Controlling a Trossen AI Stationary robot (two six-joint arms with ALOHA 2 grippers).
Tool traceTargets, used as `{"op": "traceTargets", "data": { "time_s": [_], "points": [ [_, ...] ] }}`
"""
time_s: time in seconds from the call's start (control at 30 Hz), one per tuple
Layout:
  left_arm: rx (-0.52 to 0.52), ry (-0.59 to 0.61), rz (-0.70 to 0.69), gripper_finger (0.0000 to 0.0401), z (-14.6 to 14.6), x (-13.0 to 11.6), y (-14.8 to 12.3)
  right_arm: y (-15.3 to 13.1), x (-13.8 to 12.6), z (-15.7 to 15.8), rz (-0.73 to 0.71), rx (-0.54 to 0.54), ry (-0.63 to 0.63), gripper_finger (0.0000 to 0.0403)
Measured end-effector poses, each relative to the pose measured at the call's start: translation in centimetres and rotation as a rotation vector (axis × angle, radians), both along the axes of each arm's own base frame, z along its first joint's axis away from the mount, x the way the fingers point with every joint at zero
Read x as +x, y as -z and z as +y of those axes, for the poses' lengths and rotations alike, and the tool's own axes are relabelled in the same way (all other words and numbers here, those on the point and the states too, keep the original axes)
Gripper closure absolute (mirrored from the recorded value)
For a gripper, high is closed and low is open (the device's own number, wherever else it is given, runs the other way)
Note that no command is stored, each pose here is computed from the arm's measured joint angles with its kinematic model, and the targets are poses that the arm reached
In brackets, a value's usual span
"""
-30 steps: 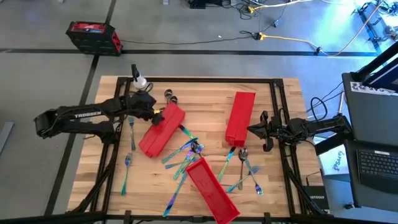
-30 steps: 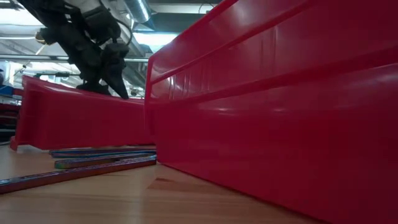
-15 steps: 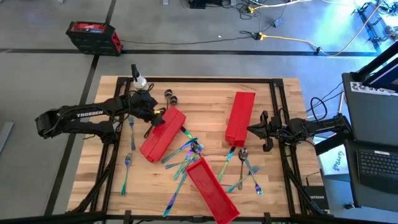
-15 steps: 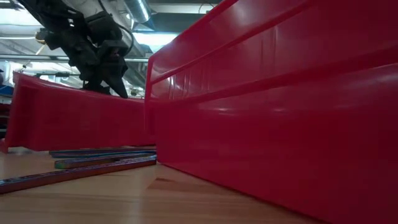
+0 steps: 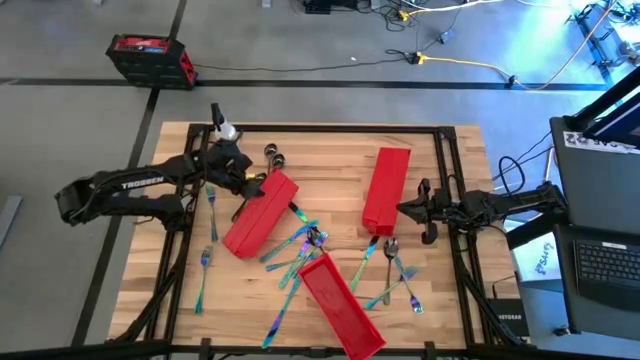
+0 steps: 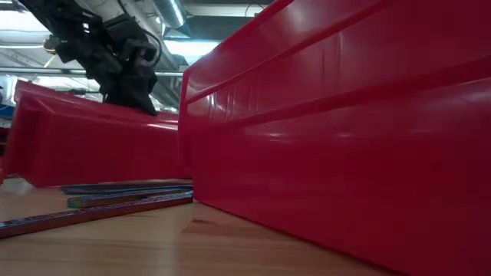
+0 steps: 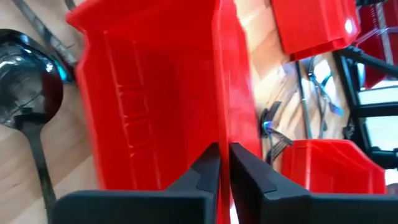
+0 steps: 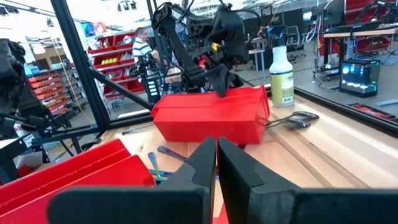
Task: Sort silverware
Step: Move the top left red silverware bin to the top center of the table
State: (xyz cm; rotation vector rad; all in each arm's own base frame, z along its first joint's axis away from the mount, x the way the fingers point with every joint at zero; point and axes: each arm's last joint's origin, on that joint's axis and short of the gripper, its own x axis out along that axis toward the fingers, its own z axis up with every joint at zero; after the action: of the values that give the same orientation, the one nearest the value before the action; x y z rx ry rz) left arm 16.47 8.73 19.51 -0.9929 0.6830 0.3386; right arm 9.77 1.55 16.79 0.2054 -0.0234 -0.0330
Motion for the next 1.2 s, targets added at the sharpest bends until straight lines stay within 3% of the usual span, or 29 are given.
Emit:
{"op": "traceTargets", "data": {
  "time_s": [0.57, 0.77, 1.0, 1.2],
  "points": [
    [0.052, -0.177, -0.171, 0.0401, -0.5, -1.6, -3.4, 0.2, 0.2, 0.0, 0.025, -0.006, 0.000, 0.0402],
    [0.089, -0.285, -0.236, 0.0401, -0.1, -1.4, -6.2, 0.2, 0.2, 0.0, 0.024, -0.006, 0.012, 0.0402],
    [0.158, -0.317, -0.408, 0.0401, -0.1, -0.5, -11.0, 0.2, 0.1, 0.0, 0.021, -0.005, 0.026, 0.0402],
    [0.190, -0.328, -0.409, 0.0401, 0.0, 2.7, -13.7, 0.0, 0.1, 0.0, 0.016, -0.037, 0.028, 0.0402]
  ]
}}
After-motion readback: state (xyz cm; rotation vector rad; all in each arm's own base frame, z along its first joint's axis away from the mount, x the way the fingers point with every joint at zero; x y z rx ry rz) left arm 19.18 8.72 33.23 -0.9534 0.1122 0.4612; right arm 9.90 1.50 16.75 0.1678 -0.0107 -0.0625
